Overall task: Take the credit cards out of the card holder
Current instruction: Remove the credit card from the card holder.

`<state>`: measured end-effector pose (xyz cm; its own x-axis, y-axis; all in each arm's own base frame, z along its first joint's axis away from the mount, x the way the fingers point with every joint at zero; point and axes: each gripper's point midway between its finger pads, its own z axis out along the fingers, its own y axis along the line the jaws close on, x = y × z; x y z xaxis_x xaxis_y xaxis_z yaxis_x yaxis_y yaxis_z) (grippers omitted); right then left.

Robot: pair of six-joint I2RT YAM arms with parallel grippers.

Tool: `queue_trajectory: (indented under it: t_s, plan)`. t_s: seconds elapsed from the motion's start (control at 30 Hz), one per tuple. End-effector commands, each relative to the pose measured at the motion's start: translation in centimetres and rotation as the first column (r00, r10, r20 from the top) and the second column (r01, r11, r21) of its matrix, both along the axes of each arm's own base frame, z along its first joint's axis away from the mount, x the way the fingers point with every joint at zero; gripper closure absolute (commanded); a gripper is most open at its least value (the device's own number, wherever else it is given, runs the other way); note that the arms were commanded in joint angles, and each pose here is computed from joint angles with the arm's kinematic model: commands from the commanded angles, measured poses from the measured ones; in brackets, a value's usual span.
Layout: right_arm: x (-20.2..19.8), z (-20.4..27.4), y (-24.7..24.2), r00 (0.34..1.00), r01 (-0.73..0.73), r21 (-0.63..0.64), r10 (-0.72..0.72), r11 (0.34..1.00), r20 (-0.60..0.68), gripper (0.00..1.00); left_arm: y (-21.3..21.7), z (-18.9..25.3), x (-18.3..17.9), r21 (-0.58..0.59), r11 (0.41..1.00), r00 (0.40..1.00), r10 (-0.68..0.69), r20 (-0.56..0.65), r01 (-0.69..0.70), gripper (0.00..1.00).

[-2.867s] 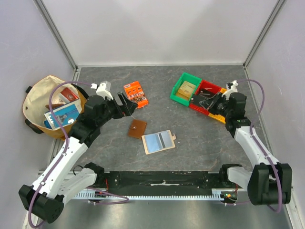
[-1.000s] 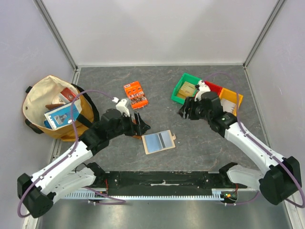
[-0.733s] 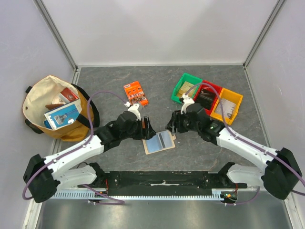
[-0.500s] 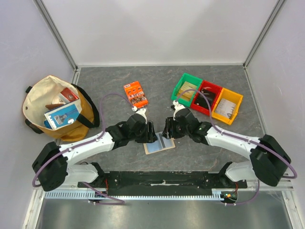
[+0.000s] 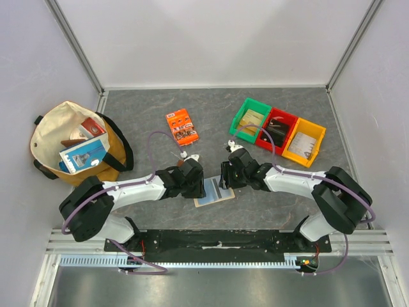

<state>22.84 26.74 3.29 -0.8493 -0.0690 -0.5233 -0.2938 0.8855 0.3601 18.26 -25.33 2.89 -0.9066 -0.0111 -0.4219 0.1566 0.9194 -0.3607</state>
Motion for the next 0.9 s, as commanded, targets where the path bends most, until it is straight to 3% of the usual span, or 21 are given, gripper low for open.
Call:
queue_trajectory:
  t_s: [0.0,0.17,0.53,0.87]
  plan:
    - [0.2,-0.3,0.7,1.000,-0.024,0.019,0.024,1.000,0.011,0.45,0.2,-1.1,0.2,0.016,0.999,0.999,0.045,-0.006,-0.045,0.61]
    - [-0.3,-0.4,1.1,0.999,-0.051,0.029,0.051,0.998,-0.003,0.49,0.6,-1.8,-0.2,0.034,0.998,0.998,0.061,-0.031,-0.060,0.70]
    - [-0.4,2.6,2.6,0.995,-0.094,0.128,0.092,0.987,0.027,0.60,0.6,-1.6,-0.3,0.024,0.998,0.998,0.058,-0.033,-0.057,0.70]
    - [-0.8,5.5,3.7,0.990,-0.140,0.180,0.133,0.974,0.053,0.54,0.6,-0.6,-0.4,-0.008,0.998,0.998,0.065,-0.016,-0.065,0.71]
